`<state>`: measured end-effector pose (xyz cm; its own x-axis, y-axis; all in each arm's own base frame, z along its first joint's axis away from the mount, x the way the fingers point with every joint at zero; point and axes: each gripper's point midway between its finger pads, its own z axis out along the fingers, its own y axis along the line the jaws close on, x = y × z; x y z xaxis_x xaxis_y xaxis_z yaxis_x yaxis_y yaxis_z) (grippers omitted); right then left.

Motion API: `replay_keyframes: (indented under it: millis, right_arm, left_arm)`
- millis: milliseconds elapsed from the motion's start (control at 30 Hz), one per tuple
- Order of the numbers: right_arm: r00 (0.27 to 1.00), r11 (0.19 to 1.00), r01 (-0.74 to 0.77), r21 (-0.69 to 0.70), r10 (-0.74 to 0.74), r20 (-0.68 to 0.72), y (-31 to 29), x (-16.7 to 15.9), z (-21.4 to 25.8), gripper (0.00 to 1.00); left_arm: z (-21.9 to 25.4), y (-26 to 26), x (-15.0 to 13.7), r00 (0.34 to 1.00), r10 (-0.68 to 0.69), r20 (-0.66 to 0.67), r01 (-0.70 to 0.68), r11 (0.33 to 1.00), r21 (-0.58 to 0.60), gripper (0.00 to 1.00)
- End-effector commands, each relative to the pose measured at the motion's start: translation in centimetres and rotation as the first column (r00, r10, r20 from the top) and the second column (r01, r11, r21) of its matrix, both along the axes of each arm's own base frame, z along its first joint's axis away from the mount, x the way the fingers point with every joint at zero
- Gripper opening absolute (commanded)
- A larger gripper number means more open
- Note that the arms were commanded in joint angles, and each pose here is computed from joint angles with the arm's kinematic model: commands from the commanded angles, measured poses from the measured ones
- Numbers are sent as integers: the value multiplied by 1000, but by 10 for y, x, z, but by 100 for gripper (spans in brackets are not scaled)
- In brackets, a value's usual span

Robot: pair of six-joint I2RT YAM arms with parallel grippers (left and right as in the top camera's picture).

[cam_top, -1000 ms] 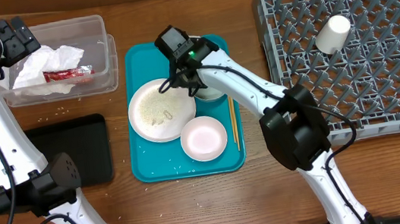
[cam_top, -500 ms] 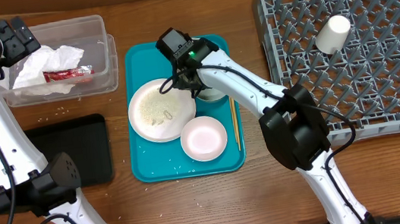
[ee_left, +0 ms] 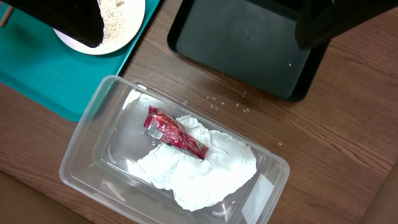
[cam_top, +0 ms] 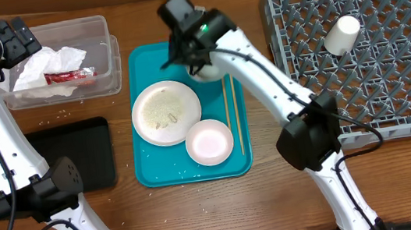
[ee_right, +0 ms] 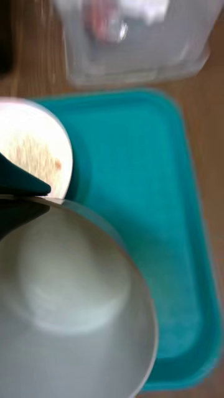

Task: Sort waste into correct bins and load items into the dishwasher
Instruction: 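Reach the right gripper to the small white bowl and grasp it, then carry the white bowl to the dish rack and flip it over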

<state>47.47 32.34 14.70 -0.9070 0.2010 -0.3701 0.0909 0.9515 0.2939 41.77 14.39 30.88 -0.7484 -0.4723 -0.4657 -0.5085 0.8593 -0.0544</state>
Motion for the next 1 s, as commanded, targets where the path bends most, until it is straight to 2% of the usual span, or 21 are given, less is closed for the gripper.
replay_keyframes:
  millis: [0, 100, 300, 333, 467, 667, 800, 967]
  right_arm:
    - [996, 997, 34, 74, -39, 75, -16, 16, 55, 4]
    - [989, 991, 89, 97, -99, 108, -52, 21, 95, 4]
    - [951, 955, 275, 107, -287, 114, -169, 12, 152, 4]
    - [957, 962, 243, 122, -258, 134, -184, 14, 161, 4]
    - [934, 933, 282, 225, -321, 160, -241, 12, 196, 4]
    - [933, 920, 176, 351, -269, 239, -283, -17, 252, 4]
    - [917, 915, 275, 296, -342, 204, -331, -48, 255, 4]
    - [943, 924, 319, 211, -332, 30, -355, -86, 206, 4]
  left_arm:
    - [3, 2, -2, 1000, -13, 1, 13, 1000, 16, 100]
    - [3, 2, -2, 1000, -13, 1, 13, 1000, 16, 100]
    - [3, 2, -2, 1000, -13, 1, 13, 1000, 16, 100]
    - [3, 2, -2, 1000, -13, 1, 13, 1000, 16, 100]
    - [3, 2, -2, 1000, -13, 1, 13, 1000, 16, 100]
    - [3, 2, -2, 1000, -13, 1, 13, 1000, 16, 100]
    - [3, 2, -2, 1000, -13, 1, 13, 1000, 16, 100]
    - [3, 2, -2, 1000, -13, 1, 13, 1000, 16, 100]
